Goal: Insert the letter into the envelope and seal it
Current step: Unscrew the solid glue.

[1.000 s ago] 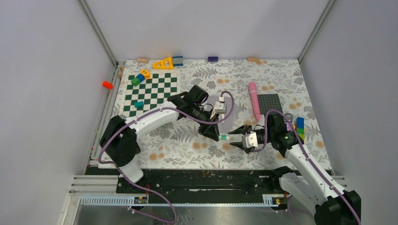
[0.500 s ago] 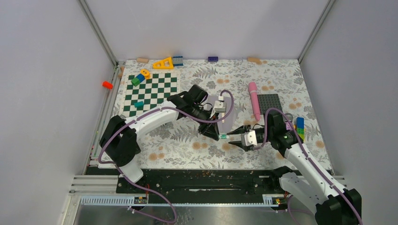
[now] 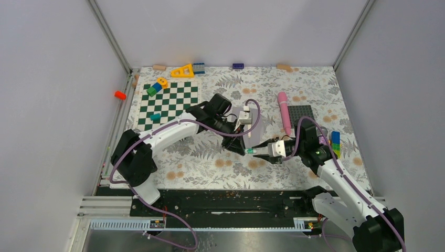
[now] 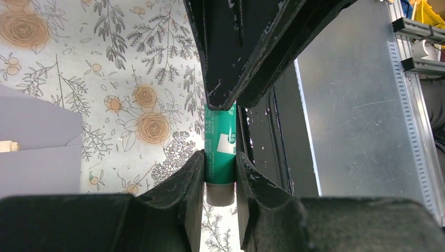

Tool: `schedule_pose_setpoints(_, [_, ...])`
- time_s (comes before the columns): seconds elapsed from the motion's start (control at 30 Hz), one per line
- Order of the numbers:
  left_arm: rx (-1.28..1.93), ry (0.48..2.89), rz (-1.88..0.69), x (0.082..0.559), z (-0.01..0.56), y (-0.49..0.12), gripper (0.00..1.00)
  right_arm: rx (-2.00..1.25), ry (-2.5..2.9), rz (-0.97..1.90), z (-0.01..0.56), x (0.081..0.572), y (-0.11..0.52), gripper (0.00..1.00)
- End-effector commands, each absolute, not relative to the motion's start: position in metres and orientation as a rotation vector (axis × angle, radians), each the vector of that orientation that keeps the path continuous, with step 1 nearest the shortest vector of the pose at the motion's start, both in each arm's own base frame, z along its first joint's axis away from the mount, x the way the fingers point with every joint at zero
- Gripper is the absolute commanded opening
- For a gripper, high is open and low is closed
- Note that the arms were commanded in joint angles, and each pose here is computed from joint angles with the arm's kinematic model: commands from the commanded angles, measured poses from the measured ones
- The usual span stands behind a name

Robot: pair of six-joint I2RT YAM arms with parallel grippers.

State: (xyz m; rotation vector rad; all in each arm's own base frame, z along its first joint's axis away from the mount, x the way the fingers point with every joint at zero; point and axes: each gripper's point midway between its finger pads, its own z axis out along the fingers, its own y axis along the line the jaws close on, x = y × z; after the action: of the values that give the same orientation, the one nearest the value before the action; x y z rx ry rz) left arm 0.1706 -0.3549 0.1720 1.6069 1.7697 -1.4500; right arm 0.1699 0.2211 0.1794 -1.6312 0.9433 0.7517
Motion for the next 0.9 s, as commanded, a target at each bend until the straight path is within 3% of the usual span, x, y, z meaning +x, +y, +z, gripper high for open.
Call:
schedule_pose_setpoints(0.0, [1.584, 1.617, -1.429, 0.177, 0.206, -0.358, 0.00, -1.614, 0.925, 0.780, 0.187, 0.168, 0.226, 0.45])
schedule_pose_setpoints(0.53, [1.575, 1.607, -1.439, 0.177, 0.207, -0.354, 0.00, -1.587, 0.966, 0.744, 0.189, 0.179, 0.225, 0.42])
schedule_pose_setpoints(0.67, [1.575, 1.601, -1.437, 0.177, 0.209, -0.353, 0.00, -1.581, 0.977, 0.736, 0.187, 0.181, 0.225, 0.47])
schedule_pose_setpoints(0.87, [1.571, 1.603, -1.437, 0.178, 0.208, -0.352, 0.00, -1.564, 0.989, 0.723, 0.194, 0.183, 0.224, 0.48])
